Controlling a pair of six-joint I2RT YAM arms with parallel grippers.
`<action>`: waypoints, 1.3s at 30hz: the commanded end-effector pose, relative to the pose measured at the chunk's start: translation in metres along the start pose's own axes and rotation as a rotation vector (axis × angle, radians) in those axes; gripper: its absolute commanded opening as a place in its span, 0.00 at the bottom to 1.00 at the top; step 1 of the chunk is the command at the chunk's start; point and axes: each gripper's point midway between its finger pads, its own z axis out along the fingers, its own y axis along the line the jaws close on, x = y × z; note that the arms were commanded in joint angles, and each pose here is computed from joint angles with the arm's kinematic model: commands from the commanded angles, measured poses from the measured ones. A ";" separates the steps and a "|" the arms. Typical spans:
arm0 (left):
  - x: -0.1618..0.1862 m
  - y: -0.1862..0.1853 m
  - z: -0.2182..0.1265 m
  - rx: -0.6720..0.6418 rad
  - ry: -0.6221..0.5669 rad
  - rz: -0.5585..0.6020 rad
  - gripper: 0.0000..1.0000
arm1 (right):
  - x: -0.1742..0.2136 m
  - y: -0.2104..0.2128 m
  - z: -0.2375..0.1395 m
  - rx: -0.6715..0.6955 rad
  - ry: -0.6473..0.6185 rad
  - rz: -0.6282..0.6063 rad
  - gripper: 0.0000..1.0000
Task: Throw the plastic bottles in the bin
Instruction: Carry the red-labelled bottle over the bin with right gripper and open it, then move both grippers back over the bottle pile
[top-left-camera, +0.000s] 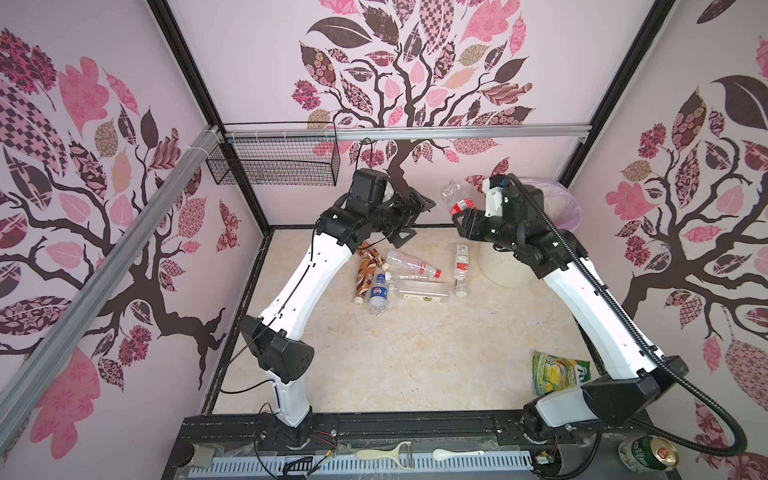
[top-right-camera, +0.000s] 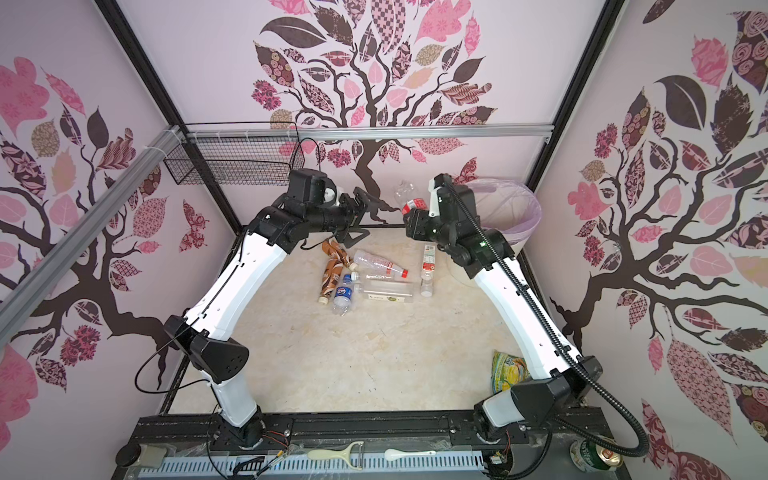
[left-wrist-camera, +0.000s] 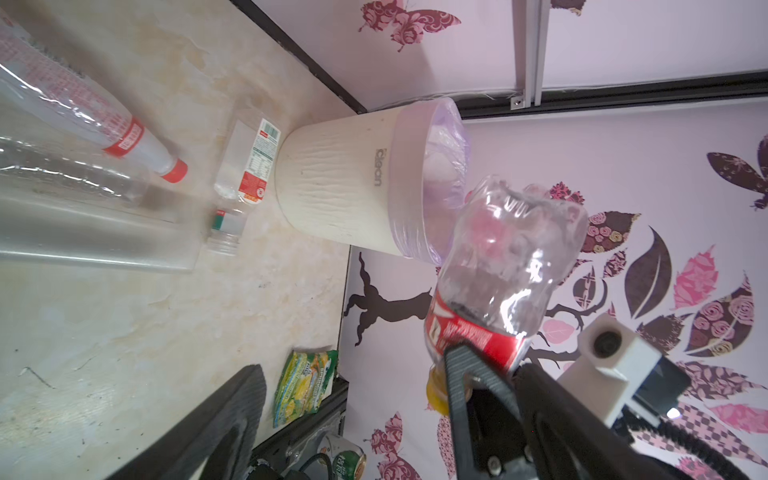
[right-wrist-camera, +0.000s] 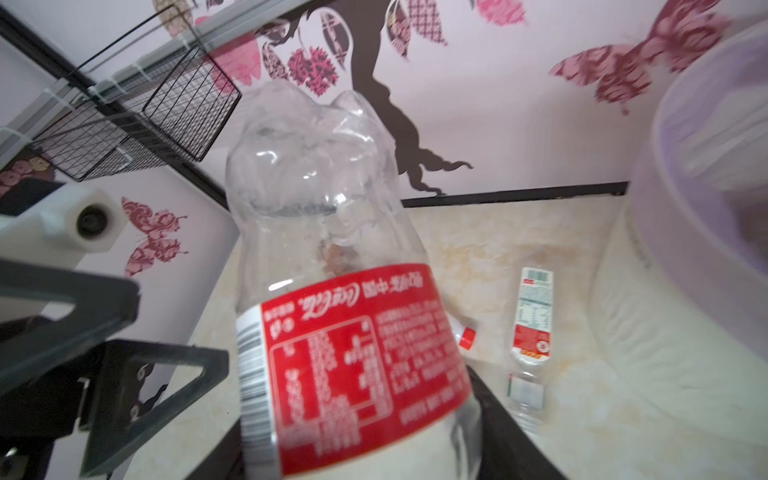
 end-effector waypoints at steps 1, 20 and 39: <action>0.007 -0.056 -0.017 0.164 -0.004 0.041 0.98 | -0.051 -0.027 -0.022 0.171 -0.123 -0.070 0.54; 0.052 -0.080 -0.010 0.238 0.055 0.100 0.98 | -0.097 -0.193 -0.017 0.665 -0.234 -0.017 0.66; 0.049 -0.037 0.006 0.111 0.087 0.059 0.98 | -0.117 -0.160 -0.050 0.498 -0.250 0.141 0.99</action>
